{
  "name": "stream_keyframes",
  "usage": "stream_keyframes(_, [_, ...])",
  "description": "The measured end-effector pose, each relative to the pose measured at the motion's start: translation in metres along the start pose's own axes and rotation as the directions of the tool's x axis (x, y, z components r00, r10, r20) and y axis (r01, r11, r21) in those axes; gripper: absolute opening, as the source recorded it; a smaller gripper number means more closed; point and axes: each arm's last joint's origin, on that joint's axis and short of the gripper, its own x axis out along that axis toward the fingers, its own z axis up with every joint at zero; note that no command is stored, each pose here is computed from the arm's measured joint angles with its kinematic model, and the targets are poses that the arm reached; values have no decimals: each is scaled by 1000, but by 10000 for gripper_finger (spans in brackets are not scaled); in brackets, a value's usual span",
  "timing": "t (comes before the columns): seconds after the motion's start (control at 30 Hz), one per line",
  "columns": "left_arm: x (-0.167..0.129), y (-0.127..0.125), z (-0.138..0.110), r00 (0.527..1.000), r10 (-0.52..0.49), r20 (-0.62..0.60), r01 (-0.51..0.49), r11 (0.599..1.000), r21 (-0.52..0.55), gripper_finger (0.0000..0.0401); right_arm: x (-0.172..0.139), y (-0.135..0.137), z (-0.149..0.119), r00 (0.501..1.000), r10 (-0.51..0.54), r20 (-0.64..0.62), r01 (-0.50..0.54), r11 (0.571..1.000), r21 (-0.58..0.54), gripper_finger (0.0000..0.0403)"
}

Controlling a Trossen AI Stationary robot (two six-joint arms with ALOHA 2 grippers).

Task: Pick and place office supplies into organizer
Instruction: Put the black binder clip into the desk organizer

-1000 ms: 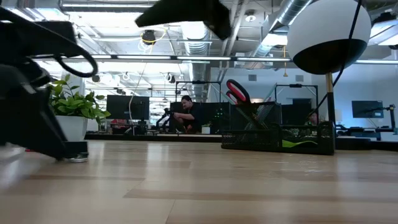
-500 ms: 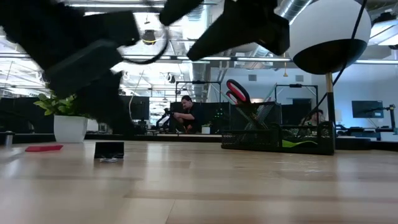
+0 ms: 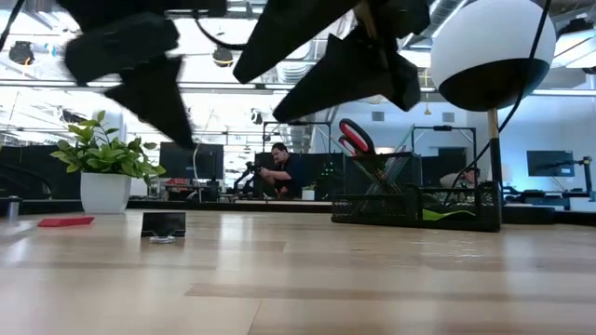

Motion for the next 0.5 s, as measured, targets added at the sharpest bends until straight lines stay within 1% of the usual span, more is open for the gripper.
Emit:
stream_keyframes(0.13, [-9,7,-16,991,61,-117,-59,998,21,153,0,0,3,998,-31,62,32,999,-4,177])
stream_keyframes(0.27, [-19,8,-41,972,116,-204,-114,993,23,153,0,0,3,997,-35,71,35,999,-2,132])
stream_keyframes(0.43, [-25,-2,-72,966,81,-244,-62,994,85,153,0,2,5,997,-16,81,16,1000,9,59])
stream_keyframes(0.5, [-24,-7,-82,967,40,-251,-17,996,93,153,0,2,6,996,-10,87,9,1000,15,29])
